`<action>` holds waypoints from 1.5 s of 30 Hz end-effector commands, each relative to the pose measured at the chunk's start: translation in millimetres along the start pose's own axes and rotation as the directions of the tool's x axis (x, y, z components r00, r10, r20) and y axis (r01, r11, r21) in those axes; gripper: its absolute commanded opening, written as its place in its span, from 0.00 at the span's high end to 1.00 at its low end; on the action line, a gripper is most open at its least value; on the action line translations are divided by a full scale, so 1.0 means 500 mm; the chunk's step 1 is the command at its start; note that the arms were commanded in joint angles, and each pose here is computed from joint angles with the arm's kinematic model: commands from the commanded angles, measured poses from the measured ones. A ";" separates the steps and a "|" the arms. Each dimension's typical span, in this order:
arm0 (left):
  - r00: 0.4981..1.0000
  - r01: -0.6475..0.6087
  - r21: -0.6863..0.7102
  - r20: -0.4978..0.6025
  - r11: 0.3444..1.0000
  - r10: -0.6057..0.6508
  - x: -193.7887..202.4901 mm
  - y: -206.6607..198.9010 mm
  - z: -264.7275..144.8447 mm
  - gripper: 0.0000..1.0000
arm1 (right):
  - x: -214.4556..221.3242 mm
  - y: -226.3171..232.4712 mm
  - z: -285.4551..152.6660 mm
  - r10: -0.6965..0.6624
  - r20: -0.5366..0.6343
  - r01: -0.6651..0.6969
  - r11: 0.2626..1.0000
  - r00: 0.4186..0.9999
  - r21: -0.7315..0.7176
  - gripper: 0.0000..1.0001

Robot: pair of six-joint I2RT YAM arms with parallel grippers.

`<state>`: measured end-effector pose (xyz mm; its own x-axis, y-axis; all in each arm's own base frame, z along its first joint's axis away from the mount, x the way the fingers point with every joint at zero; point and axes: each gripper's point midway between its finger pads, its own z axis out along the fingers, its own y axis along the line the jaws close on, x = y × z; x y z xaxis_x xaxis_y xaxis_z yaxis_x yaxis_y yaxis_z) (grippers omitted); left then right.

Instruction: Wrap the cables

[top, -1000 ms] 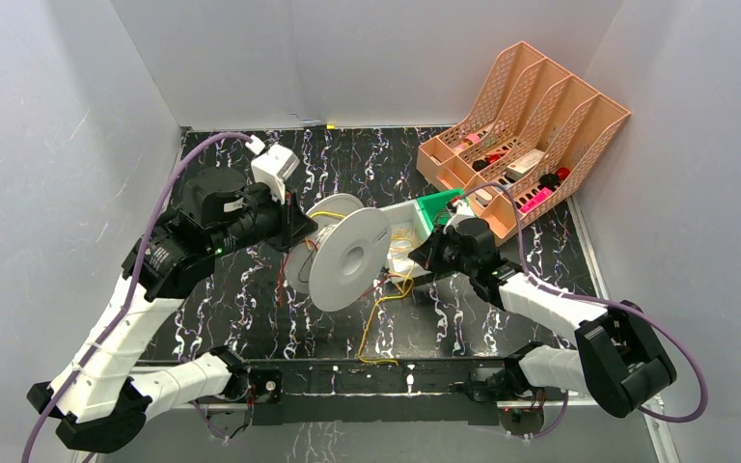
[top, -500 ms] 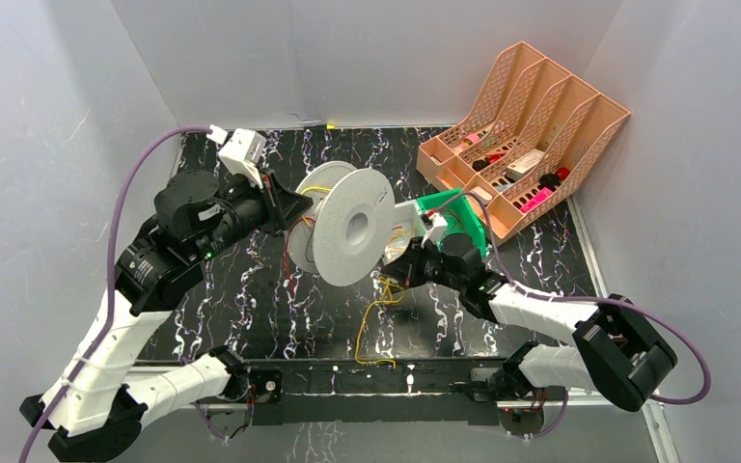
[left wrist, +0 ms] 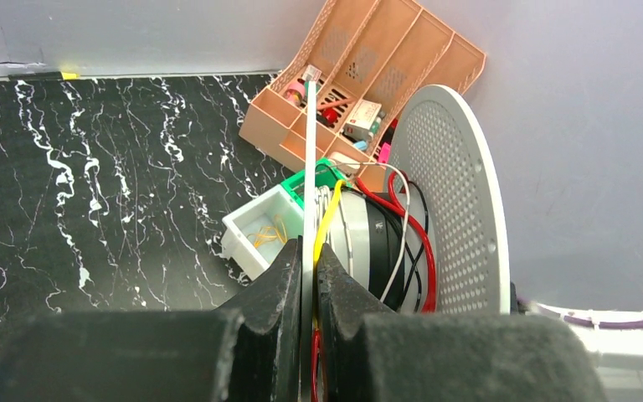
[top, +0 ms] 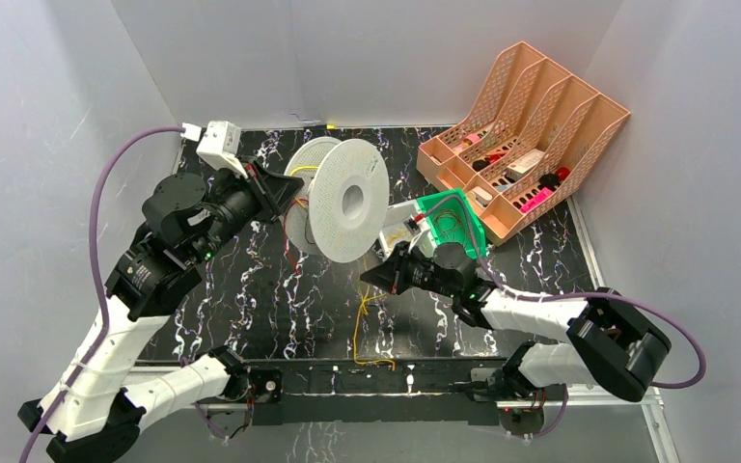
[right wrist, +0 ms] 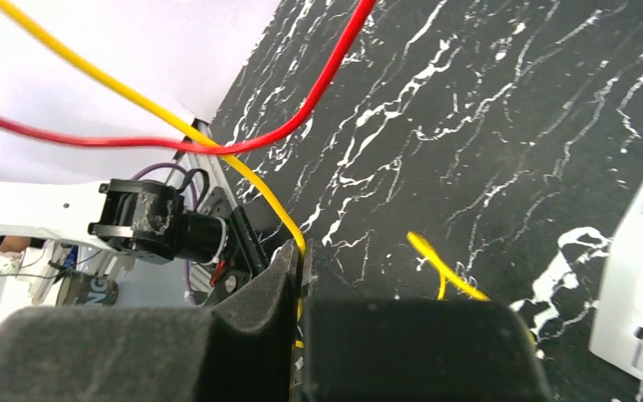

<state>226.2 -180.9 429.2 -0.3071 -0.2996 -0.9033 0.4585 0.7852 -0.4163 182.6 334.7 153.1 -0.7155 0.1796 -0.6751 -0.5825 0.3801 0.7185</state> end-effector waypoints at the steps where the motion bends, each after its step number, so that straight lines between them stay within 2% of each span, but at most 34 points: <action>1: 0.979 0.054 0.060 0.196 0.997 -0.065 -0.105 -0.034 -0.018 1.00 | -0.009 0.059 -0.001 -0.026 0.041 0.030 0.993 0.999 -0.118 0.89; 12: 0.968 0.075 0.143 0.228 0.987 -0.107 -0.144 -0.074 -0.027 1.00 | 0.007 0.091 0.009 -0.017 0.027 0.022 0.977 0.999 -0.212 0.67; 26: 0.943 0.110 0.134 0.299 0.985 -0.146 -0.180 -0.071 -0.030 1.00 | 0.044 0.085 0.016 0.012 0.005 -0.011 0.971 1.000 -0.238 0.65; 36: 0.934 0.120 0.110 0.325 0.987 -0.150 -0.190 -0.062 -0.026 1.00 | 0.086 0.046 -0.028 0.052 -0.005 -0.052 0.984 0.999 -0.173 0.78; 42: 0.929 0.118 0.098 0.340 0.988 -0.145 -0.199 -0.059 -0.025 1.00 | 0.093 0.025 -0.042 0.055 0.000 -0.054 0.991 0.999 -0.124 0.98; 45: 0.930 0.116 0.060 0.342 0.991 -0.130 -0.196 -0.045 -0.016 1.00 | 0.093 0.026 -0.046 0.055 -0.008 -0.055 0.992 0.998 -0.114 1.00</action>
<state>243.5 -182.0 465.3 -0.2153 -0.4425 -0.8705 0.4360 0.7541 -0.4912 131.4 329.6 128.1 -0.7649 0.1746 -0.6200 -0.5721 0.2579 0.7786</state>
